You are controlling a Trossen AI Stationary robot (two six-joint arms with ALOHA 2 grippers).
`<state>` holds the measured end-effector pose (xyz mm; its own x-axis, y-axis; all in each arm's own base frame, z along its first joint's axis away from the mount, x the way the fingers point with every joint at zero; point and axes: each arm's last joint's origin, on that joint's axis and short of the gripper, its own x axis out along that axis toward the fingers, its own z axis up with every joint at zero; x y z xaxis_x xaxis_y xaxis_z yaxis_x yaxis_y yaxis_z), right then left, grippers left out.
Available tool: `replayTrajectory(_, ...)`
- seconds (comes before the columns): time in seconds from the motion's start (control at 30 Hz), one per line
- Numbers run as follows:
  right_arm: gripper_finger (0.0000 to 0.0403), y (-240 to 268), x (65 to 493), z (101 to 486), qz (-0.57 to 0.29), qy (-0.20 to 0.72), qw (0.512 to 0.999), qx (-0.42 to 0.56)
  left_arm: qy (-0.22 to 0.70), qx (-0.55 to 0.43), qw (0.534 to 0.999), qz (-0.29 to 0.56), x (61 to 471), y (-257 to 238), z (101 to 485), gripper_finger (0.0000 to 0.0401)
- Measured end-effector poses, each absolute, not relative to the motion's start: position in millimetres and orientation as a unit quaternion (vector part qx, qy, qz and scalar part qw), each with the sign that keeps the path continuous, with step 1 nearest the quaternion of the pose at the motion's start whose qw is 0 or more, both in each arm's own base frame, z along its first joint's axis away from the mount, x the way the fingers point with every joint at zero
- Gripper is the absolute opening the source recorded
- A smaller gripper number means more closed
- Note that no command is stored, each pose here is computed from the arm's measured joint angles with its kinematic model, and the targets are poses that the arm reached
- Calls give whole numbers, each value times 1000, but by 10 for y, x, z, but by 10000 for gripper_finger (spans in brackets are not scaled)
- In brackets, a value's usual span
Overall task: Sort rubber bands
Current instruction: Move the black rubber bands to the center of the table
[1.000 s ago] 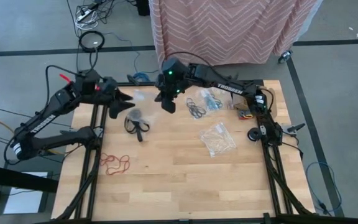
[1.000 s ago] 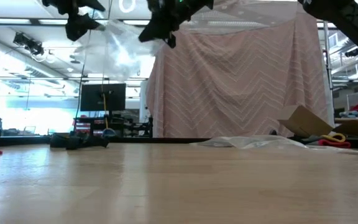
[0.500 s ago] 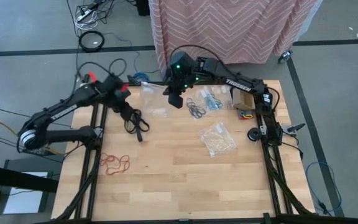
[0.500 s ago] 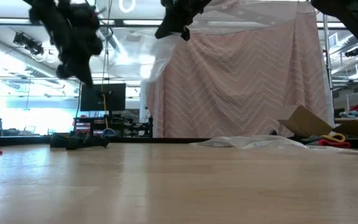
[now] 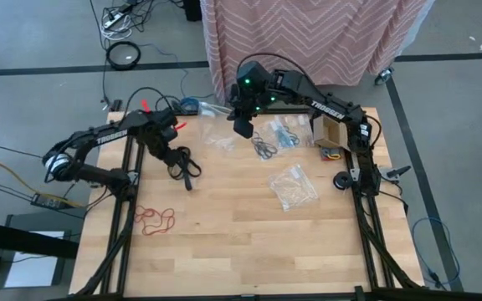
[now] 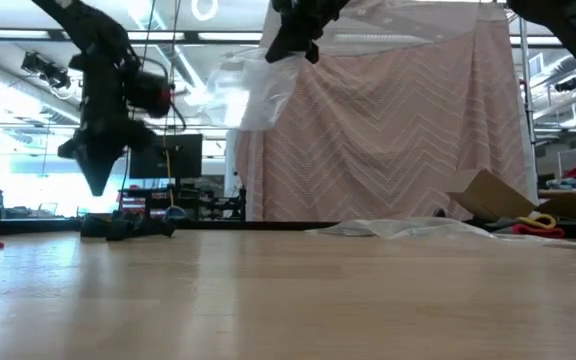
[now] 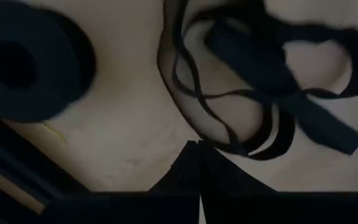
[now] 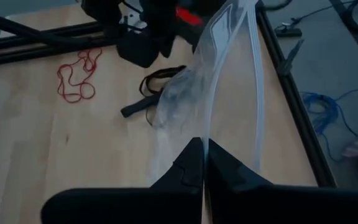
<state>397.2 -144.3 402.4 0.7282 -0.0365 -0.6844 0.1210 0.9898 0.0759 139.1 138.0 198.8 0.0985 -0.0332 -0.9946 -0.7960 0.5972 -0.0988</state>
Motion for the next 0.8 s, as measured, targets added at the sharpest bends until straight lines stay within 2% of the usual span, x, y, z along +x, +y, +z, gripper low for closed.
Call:
replayTrajectory(0.13, 0, -1430, 3857, 4134, -51, 363, 928, 58, 637, -356, 625, 278, 1370, 1356, 1785, 1)
replayTrajectory(0.3, 0, -1408, 3683, 4286, -70, 359, 928, 64, 643, -367, 612, 277, 1366, 1349, 1534, 1)
replayTrajectory(0.53, 0, -1320, 3452, 4458, -67, 363, 927, 59, 584, -398, 649, 281, 1579, 1398, 1380, 0)
replayTrajectory(0.7, 0, -1253, 3289, 4559, -59, 369, 926, 49, 537, -415, 690, 254, 1971, 1365, 1416, 0)
replayTrajectory(0.8, 0, -1226, 3224, 4602, -53, 369, 927, 42, 486, -423, 730, 229, 2291, 1293, 1508, 0)
